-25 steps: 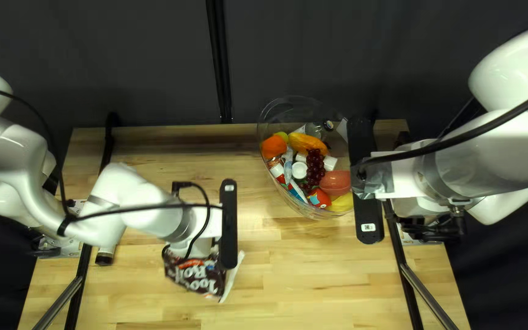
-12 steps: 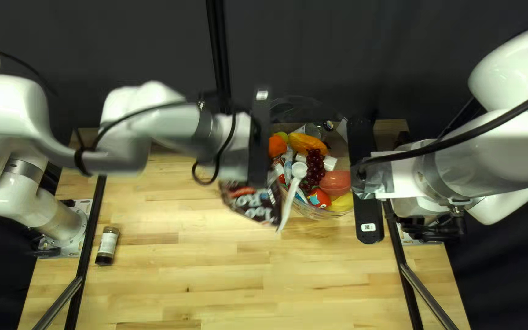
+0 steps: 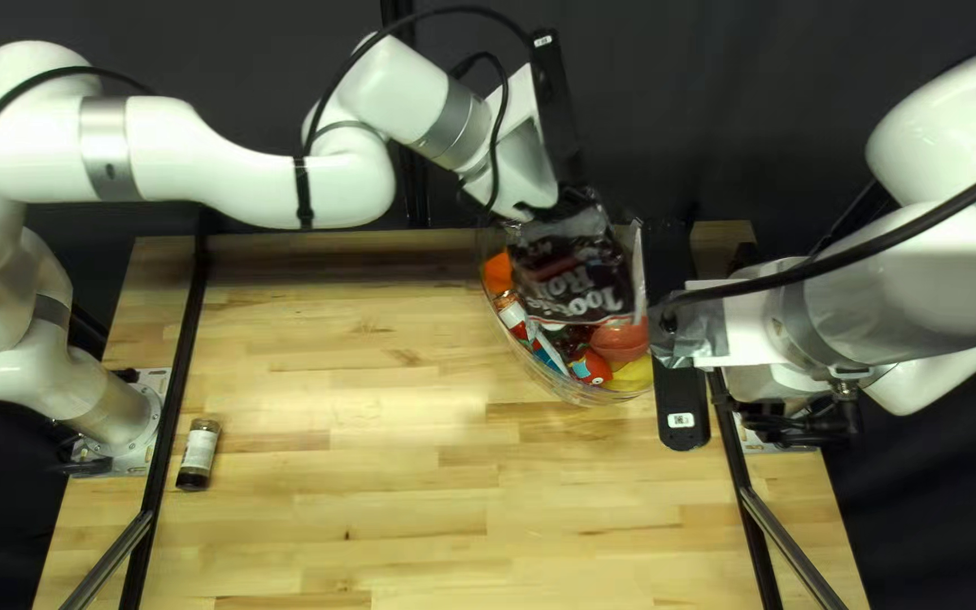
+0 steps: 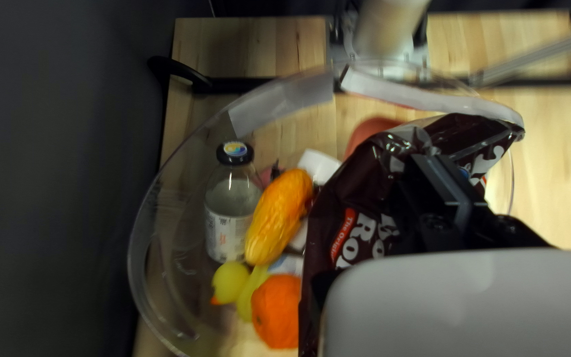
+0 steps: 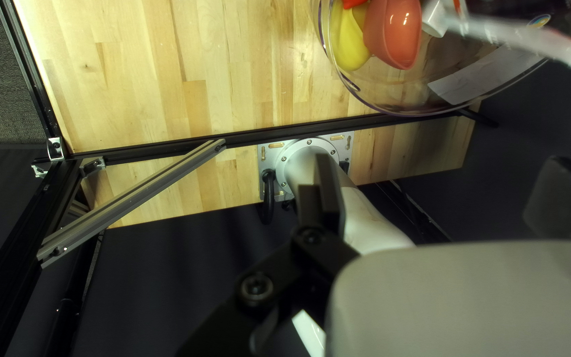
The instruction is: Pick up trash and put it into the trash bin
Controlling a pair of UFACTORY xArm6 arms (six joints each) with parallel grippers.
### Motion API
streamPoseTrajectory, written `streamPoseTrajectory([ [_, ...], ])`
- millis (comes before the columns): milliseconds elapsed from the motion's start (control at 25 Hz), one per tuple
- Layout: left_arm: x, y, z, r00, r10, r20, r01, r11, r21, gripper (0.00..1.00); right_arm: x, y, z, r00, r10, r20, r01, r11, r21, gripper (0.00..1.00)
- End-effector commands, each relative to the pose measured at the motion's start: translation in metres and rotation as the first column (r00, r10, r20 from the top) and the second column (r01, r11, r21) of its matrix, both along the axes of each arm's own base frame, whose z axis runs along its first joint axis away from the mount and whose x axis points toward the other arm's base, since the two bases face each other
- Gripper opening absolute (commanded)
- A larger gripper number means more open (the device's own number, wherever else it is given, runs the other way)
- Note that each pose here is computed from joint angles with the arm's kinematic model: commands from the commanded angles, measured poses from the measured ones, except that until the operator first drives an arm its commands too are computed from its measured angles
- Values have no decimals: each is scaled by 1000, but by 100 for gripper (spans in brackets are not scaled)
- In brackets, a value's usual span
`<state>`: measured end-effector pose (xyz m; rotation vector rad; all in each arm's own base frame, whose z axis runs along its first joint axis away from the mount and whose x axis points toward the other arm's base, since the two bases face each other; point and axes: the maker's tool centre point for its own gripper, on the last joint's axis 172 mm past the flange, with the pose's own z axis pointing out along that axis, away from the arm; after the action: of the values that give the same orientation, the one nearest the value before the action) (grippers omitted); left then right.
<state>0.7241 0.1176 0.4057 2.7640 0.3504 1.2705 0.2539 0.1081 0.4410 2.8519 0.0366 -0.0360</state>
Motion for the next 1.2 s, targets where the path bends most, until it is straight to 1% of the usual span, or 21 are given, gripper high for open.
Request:
streamPoseTrajectory([
  [40, 1, 7, -11, 993, 115, 19, -113, 990, -81, 0, 0, 0, 0, 1000, 0, 0, 0, 1000, 0, 100],
  [160, -5, 13, -22, 978, 208, 24, -202, 968, -146, 0, 0, 0, 0, 1000, 0, 0, 0, 1000, 0, 100],
  [240, -7, 13, -26, 968, 250, 16, -244, 954, -174, 94, 0, 0, 0, 1000, 0, 0, 0, 1000, 0, 100],
  [280, -9, 12, -26, 966, 257, 9, -251, 952, -177, 100, 0, 0, 0, 1000, 0, 0, 0, 1000, 0, 100],
  [360, -14, 9, -23, 966, 258, -4, -255, 953, -165, 100, 0, 0, 0, 1000, 0, 0, 0, 1000, 0, 100],
  [440, -22, 4, -17, 968, 250, -15, -250, 959, -133, 100, 0, 0, 0, 1000, 0, 0, 0, 1000, 0, 100],
  [480, -30, -2, -13, 971, 239, -27, -240, 966, -94, 100, 0, 0, 0, 1000, 0, 0, 0, 1000, 0, 100],
  [520, -32, -5, -11, 972, 232, -34, -234, 969, -74, 100, 0, 0, 0, 1000, 0, 0, 0, 1000, 0, 100],
  [600, -49, -25, -6, 978, 194, -79, -193, 981, 17, 100, 0, 0, 0, 1000, 0, 0, 0, 1000, 0, 100],
  [640, -56, -31, -5, 979, 183, -96, -179, 983, 46, 100, 0, 0, 0, 1000, 0, 0, 0, 1000, 0, 100],
  [680, -70, -43, -5, 977, 164, -133, -152, 984, 97, 100, 0, 0, 0, 1000, 0, 0, 0, 1000, 0, 100],
  [760, -92, -59, -7, 970, 147, -196, -116, 980, 159, 100, 0, 0, 0, 1000, 0, 0, 0, 1000, 0, 100],
  [840, -117, -71, -7, 961, 132, -244, -85, 977, 194, 100, 0, 0, 0, 1000, 0, 0, 0, 1000, 0, 100],
  [880, -138, -83, -7, 953, 117, -279, -57, 975, 213, 100, 0, 0, 0, 1000, 0, 0, 0, 1000, 0, 100],
  [920, -146, -87, -8, 949, 109, -297, -42, 974, 222, 100, 0, 0, 0, 1000, 0, 0, 0, 1000, 0, 100],
  [960, -162, -99, -13, 938, 97, -333, -16, 971, 238, 100, 0, 0, 0, 1000, 0, 0, 0, 1000, 0, 100],
  [1000, -162, -99, -13, 938, 97, -333, -16, 971, 238, 100, 0, 0, 0, 1000, 0, 0, 0, 1000, 0, 100],
  [1040, -179, -111, -22, 918, 91, -386, 11, 967, 254, 100, 0, 0, 0, 1000, 0, 0, 0, 1000, 0, 100],
  [1080, -189, -119, -28, 902, 89, -421, 25, 966, 258, 100, 0, 0, 0, 1000, 0, 0, 0, 1000, 0, 100],
  [1120, -196, -125, -32, 894, 87, -439, 33, 966, 257, 100, 0, 0, 0, 1000, 0, 0, 0, 1000, 0, 100],
  [1200, -218, -140, -51, 861, 94, -501, 37, 969, 245, 100, 0, 0, 0, 1000, 0, 0, 0, 1000, 0, 100],
])
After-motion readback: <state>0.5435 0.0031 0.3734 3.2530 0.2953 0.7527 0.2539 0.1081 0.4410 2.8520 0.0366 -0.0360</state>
